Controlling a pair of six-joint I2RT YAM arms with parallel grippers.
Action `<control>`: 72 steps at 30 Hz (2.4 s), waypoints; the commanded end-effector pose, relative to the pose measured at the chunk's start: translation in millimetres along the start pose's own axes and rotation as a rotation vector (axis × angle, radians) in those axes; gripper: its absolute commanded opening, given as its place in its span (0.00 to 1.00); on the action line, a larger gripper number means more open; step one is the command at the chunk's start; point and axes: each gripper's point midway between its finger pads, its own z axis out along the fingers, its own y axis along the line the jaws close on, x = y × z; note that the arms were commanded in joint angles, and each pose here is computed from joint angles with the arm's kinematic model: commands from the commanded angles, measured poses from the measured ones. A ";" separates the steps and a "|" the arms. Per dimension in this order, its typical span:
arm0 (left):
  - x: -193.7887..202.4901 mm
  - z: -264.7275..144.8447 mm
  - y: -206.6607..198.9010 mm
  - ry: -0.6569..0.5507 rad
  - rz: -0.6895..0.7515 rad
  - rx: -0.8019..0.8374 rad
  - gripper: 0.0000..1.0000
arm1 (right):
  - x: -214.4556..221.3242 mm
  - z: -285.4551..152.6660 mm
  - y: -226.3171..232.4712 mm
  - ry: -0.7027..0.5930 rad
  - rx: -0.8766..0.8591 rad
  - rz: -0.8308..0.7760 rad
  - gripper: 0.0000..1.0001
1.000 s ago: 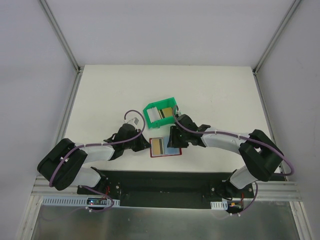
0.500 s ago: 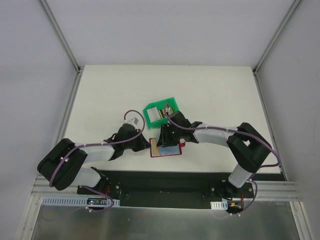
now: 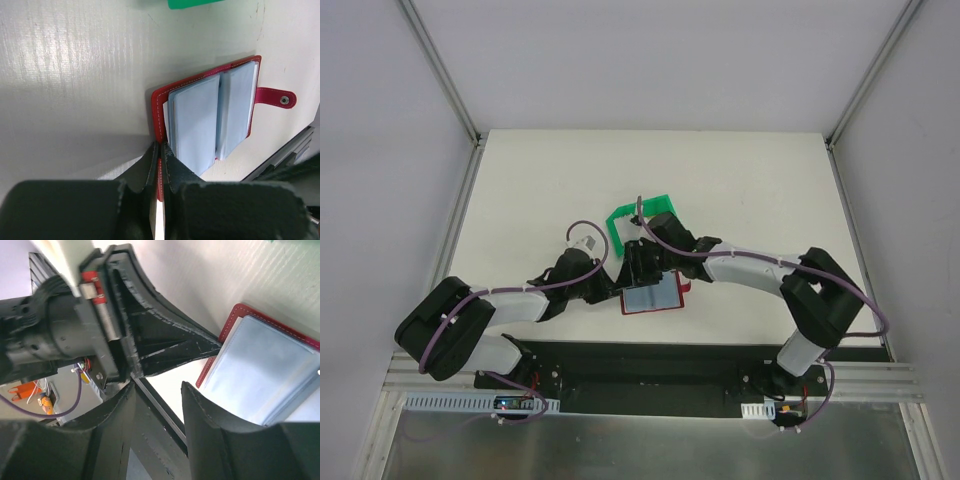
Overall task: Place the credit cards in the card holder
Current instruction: Turn over the card slot in the card holder, then pick up the credit card from the storage box.
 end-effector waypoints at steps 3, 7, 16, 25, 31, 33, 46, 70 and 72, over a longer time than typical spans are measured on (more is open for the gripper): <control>31.5 -9.2 59.1 0.077 -0.019 -0.211 0.00 | -49.7 -55.9 37.6 -0.176 -0.021 -0.135 0.47; 26.2 -12.4 59.9 0.051 -0.012 -0.224 0.00 | -82.0 -73.9 17.1 -0.242 0.107 -0.138 0.55; 19.7 -14.0 59.6 0.032 0.001 -0.236 0.00 | -147.5 -70.3 -28.3 -0.247 0.302 -0.138 0.65; 17.3 -15.8 61.2 0.025 0.007 -0.241 0.00 | -179.0 -33.9 -53.1 -0.171 0.315 -0.122 0.69; 16.0 -15.9 61.7 0.028 0.018 -0.244 0.00 | -184.3 -17.1 -61.6 -0.138 0.280 -0.096 0.70; 15.8 -15.9 62.2 0.028 0.015 -0.245 0.00 | -183.2 -11.9 -63.9 -0.127 0.263 -0.078 0.70; 15.9 -15.0 62.9 0.036 0.015 -0.246 0.00 | -180.0 13.7 -74.8 -0.099 0.185 -0.009 0.73; 16.5 -12.8 59.9 0.053 0.014 -0.238 0.00 | -179.8 -2.3 -69.3 -0.110 0.183 -0.015 0.36; 17.0 -12.5 60.2 0.056 0.015 -0.239 0.00 | -179.3 -5.0 -72.2 -0.112 0.201 -0.018 0.29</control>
